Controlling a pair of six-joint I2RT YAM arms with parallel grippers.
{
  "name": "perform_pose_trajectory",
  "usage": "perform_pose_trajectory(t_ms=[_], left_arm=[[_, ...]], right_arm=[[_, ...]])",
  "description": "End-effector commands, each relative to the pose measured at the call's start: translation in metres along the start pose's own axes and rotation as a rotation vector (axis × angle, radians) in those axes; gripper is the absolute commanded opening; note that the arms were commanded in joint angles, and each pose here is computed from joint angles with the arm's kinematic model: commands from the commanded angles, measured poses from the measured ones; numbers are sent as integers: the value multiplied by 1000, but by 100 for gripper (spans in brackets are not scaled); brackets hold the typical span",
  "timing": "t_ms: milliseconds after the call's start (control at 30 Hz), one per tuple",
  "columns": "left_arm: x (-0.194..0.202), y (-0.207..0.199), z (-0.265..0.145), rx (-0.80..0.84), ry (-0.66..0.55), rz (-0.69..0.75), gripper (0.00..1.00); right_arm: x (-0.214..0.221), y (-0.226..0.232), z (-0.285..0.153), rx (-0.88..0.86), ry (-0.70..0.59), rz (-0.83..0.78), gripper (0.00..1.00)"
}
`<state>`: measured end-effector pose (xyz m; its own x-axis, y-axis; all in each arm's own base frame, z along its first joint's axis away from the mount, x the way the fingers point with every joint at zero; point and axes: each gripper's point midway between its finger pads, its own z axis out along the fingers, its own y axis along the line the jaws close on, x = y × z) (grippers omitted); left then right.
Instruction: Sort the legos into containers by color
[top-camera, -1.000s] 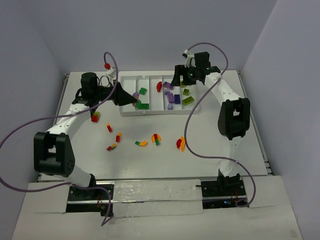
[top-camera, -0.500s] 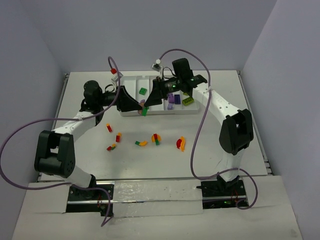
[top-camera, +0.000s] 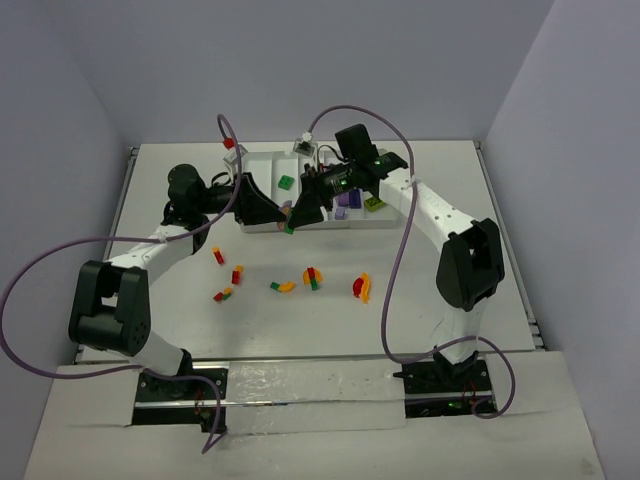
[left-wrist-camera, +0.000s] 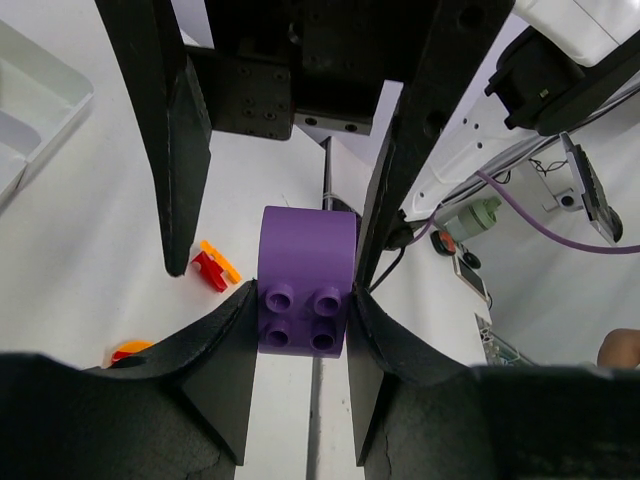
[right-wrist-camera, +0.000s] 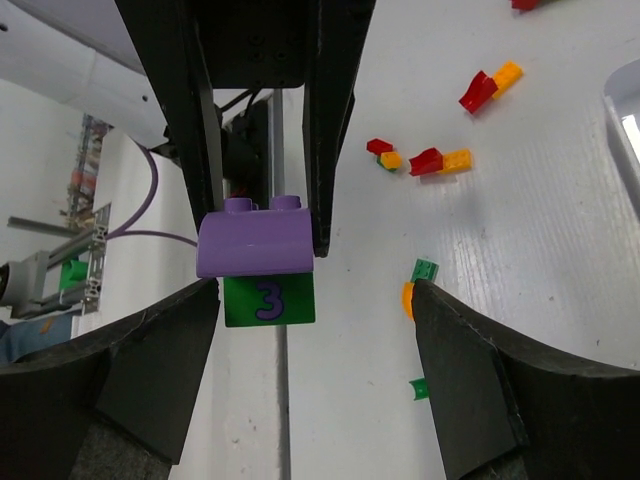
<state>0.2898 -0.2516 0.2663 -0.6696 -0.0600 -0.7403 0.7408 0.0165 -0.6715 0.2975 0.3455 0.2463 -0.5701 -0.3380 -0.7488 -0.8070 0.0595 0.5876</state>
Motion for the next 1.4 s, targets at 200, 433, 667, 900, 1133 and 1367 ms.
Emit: perform_pose_trajectory(t_ms=[200,433,667,900,1133,1367], left_arm=[[-10,-6,2,6,-2,77,0],[-17,15,-9,-73,-12,105,0],[-68,74,-50,-400,-146,151,0],[-71,123,-1,-540,-103,201,0],[-54,182,79,-681,-30,260,0],[-57,238,120,-734,-46,226,3]], right_arm=[[3,16,-1,-18,14,-63,49],[2,9,-1,11,16,-44,0],[38,-25,-39,127,49,41,0],[52,-68,-136,402,-53,119,0],[46,-100,-211,714,-210,200,0],[52,-111,-244,799,-297,252,0]])
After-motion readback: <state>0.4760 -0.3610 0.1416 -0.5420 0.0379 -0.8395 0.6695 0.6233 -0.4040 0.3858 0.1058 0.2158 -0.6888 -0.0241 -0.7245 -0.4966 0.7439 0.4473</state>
